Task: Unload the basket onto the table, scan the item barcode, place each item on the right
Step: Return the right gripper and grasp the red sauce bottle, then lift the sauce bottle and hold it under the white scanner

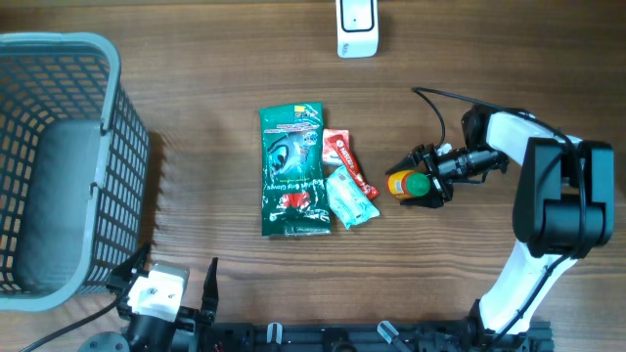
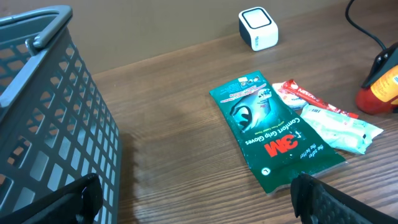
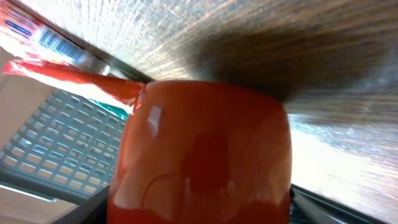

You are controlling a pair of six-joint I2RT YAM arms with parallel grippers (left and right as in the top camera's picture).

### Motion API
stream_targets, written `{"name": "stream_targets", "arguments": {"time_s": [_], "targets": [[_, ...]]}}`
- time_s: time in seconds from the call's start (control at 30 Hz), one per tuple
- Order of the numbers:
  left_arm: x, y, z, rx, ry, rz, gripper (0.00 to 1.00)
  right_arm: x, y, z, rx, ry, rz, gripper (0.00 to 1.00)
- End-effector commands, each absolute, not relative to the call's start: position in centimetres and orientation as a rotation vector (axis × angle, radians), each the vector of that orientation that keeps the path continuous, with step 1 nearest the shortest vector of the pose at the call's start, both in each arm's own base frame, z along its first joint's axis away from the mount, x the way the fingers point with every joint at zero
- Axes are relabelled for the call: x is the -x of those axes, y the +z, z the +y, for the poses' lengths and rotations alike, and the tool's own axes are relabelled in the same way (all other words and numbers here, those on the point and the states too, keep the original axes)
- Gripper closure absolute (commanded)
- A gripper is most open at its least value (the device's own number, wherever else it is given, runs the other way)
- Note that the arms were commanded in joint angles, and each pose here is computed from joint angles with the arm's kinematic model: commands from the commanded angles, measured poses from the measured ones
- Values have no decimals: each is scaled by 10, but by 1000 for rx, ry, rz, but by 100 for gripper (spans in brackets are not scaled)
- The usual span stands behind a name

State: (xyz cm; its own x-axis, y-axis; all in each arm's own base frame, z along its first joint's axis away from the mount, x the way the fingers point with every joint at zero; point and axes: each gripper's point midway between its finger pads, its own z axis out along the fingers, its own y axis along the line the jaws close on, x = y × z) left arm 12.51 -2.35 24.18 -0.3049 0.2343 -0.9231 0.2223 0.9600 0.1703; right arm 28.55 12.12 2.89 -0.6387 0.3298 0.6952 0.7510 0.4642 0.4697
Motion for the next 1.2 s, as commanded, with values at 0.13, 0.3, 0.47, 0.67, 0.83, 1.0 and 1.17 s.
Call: {"name": "stream_targets", "arguments": {"time_s": [0.13, 0.3, 0.47, 0.67, 0.83, 1.0, 1.17], "targets": [[-124, 242, -24, -340, 12, 1883, 0, -273, 11, 118, 887, -987, -2222, 60], [-124, 242, -24, -340, 12, 1886, 0, -273, 50, 134, 661, -1250, -2185, 62], [-124, 242, -24, -340, 12, 1885, 0, -274, 101, 151, 475, -1645, -2085, 61], [-124, 242, -24, -340, 12, 1886, 0, -291, 134, 159, 474, -1930, -2004, 60], [-124, 242, -24, -340, 12, 1886, 0, -288, 147, 187, 426, -1997, -1937, 58], [-124, 242, -24, -340, 12, 1886, 0, -258, 149, 224, 322, -1885, -1893, 62], [-124, 242, -24, -340, 12, 1886, 0, -239, 151, 243, 273, -1815, -1867, 63]]}}
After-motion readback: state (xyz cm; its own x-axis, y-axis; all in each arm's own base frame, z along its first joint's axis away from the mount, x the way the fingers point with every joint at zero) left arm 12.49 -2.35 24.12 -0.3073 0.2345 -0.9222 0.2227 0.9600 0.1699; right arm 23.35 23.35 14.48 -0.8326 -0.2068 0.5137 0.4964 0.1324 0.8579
